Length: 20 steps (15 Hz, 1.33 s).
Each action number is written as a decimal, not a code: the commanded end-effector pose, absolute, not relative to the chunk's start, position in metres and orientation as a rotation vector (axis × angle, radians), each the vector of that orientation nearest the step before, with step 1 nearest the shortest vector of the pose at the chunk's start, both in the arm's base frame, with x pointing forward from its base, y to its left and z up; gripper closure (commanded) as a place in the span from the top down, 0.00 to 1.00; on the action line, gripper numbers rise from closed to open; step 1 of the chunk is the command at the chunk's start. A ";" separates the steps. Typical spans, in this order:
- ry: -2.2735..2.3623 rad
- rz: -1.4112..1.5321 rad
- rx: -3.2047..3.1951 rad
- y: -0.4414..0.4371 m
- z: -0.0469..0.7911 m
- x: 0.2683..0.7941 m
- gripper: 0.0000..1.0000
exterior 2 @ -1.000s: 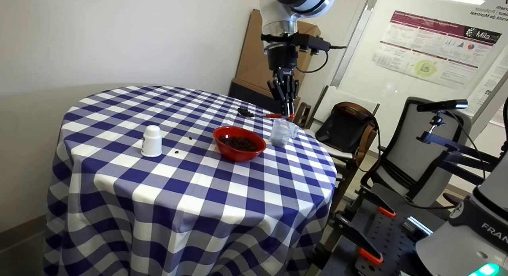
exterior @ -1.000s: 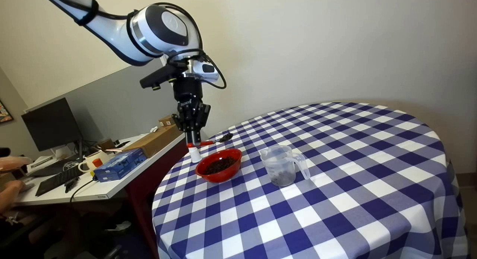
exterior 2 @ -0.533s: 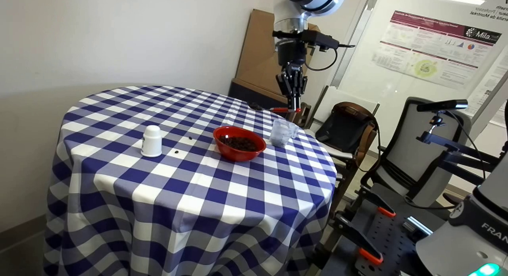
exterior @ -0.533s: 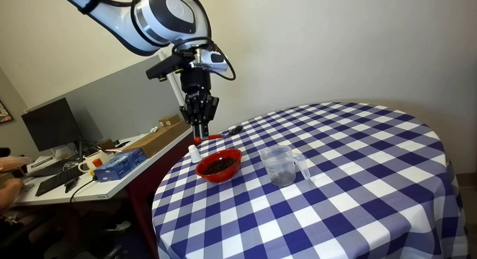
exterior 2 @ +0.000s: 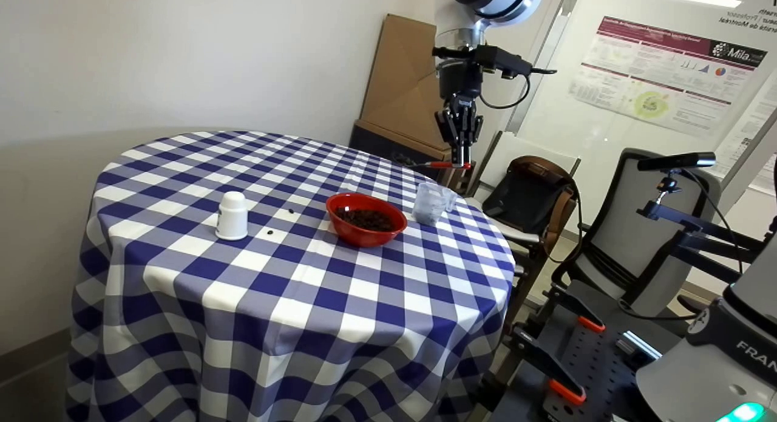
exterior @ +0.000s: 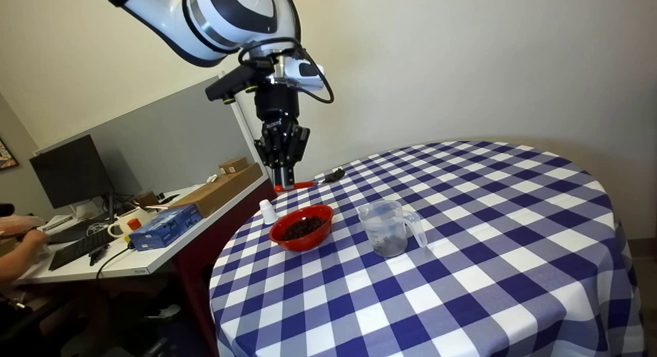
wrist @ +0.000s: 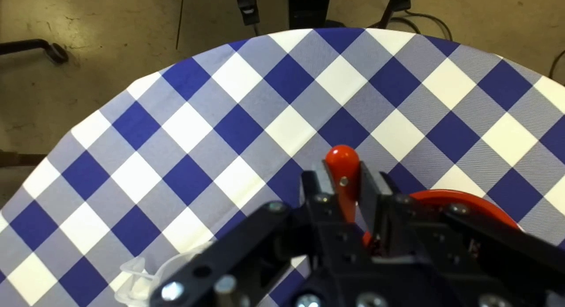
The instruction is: Use the spoon to scoop some of the contents in the red bowl into the clear jug
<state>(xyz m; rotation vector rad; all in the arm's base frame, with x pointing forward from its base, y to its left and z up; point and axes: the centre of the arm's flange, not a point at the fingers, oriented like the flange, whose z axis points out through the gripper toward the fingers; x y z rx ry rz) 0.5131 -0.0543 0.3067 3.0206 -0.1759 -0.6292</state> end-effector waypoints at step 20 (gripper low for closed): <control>-0.382 -0.629 3.030 -0.127 0.293 0.486 0.10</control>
